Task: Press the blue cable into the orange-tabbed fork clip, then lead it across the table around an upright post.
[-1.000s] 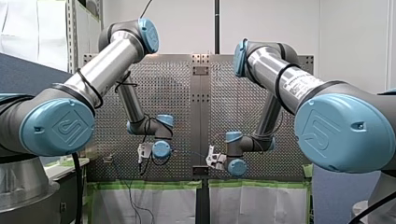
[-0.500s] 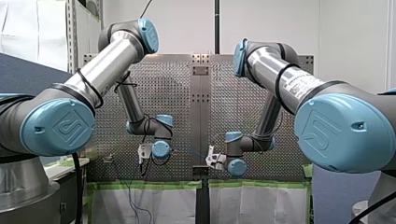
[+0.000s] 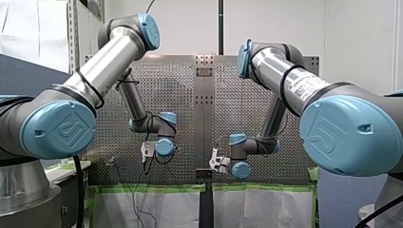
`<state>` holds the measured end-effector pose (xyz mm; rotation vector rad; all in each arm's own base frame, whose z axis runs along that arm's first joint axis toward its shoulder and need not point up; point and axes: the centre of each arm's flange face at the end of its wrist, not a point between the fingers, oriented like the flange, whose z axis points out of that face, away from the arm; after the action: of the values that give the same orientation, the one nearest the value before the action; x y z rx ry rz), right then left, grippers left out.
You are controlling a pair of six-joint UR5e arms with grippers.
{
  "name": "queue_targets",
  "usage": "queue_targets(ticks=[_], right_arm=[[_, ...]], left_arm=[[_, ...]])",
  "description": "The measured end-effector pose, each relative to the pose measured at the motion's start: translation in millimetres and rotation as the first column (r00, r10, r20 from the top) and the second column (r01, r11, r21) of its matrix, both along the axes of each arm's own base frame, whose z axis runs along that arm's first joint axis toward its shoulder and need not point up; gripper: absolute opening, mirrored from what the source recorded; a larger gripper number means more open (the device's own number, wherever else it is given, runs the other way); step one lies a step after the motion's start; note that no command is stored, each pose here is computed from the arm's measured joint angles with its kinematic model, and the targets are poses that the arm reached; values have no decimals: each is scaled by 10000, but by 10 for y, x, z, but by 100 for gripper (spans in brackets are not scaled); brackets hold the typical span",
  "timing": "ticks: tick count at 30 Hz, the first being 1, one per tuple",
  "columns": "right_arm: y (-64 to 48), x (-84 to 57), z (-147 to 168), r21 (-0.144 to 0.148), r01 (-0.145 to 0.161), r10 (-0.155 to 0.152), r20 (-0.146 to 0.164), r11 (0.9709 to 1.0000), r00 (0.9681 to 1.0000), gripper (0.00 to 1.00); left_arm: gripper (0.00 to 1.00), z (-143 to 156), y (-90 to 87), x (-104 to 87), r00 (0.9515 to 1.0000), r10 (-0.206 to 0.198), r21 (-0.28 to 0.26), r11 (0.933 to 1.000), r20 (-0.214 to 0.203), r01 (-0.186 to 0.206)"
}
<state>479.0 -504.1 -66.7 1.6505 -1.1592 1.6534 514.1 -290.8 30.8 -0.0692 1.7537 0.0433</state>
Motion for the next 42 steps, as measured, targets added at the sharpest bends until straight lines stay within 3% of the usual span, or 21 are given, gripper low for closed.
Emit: queue_targets(ticks=[8, 17, 29, 38, 42], right_arm=[[10, 10, 0, 0, -19, 19, 4, 10000, 10000, 0], [26, 30, 1, -3, -63, 63, 21, 10000, 10000, 0], [50, 51, -1, 16, -108, 108, 8, 9999, 9999, 0], [74, 72, -2, 36, -151, 151, -5, 9999, 9999, 0], [89, 75, -9, 95, -163, 164, -55, 9998, 9999, 0]], left_arm=[[47, 20, -8, -108, 9982, 179, 333, 9993, -568, -160], [47, -37, 31, -217, 9893, 304, 973, 9951, -1427, -166], [47, 97, -60, -20, 9892, 251, 939, 9955, -1443, -116], [47, -132, -42, -76, 9792, 260, 1194, 9928, -2010, -18], [47, -153, -72, -47, 9806, 201, 1083, 9941, -1950, 12]])
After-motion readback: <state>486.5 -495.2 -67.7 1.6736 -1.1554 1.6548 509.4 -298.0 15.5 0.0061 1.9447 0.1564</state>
